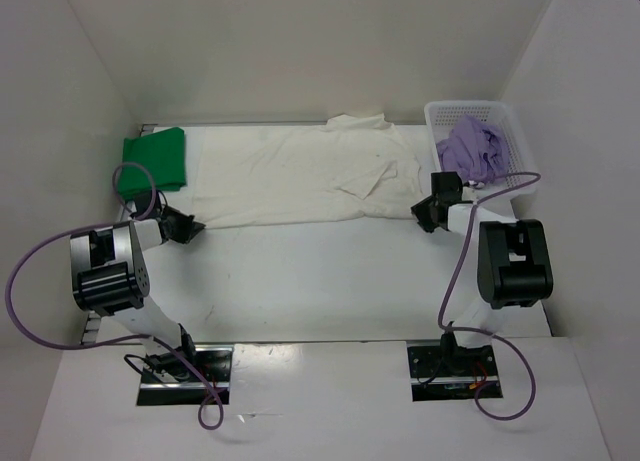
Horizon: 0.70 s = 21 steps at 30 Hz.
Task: Fold and stack the t-shirts
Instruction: Fold the flattened tshirt in 1/3 of the way
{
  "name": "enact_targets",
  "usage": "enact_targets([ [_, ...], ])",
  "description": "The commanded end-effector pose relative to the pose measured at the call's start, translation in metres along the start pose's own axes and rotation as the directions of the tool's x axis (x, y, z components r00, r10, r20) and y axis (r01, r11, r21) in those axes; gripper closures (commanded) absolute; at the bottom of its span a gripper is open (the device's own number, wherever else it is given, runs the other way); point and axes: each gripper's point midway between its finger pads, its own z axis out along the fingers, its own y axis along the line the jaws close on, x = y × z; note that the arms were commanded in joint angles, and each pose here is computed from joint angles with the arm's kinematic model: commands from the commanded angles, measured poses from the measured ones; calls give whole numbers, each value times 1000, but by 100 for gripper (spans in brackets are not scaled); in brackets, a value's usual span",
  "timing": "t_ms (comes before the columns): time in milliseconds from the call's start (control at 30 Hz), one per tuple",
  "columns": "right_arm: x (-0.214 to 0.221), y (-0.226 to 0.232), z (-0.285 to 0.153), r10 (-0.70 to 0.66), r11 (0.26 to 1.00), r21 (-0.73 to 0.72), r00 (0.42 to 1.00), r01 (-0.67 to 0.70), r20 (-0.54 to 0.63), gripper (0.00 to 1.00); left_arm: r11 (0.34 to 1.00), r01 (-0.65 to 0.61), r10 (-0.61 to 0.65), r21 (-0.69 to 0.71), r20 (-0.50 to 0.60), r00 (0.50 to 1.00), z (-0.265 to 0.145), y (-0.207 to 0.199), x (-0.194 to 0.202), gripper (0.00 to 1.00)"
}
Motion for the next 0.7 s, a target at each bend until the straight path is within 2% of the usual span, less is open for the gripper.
enact_targets([
  [0,-8,4,12,12,1000,17,998,-13,55,59,1000,-23,23,-1,43,999,3,-6,-15,100],
  [167,-13,9,20,-3,999,41,999,1,54,63,1000,-30,30,-8,37,999,3,-3,-14,100],
  [233,-13,6,23,-5,998,55,998,2,60,69,1000,-30,30,-8,37,999,3,-3,-14,100],
  [267,-13,6,23,-5,998,55,998,2,60,75,1000,-30,30,-8,37,999,3,-3,-14,100],
  [300,-13,6,23,-5,998,55,998,2,60,85,1000,-30,30,-8,37,999,3,-3,-14,100],
  [400,-14,5,15,-15,998,60,998,12,57,97,998,-52,52,-29,21,998,-2,1,-10,100],
  [633,2,-33,-33,-56,993,107,998,55,14,99,993,-114,114,-14,22,993,-36,0,2,100],
  [667,2,-29,-46,-51,996,75,999,50,11,99,994,-98,98,-39,7,995,-40,10,7,100],
])
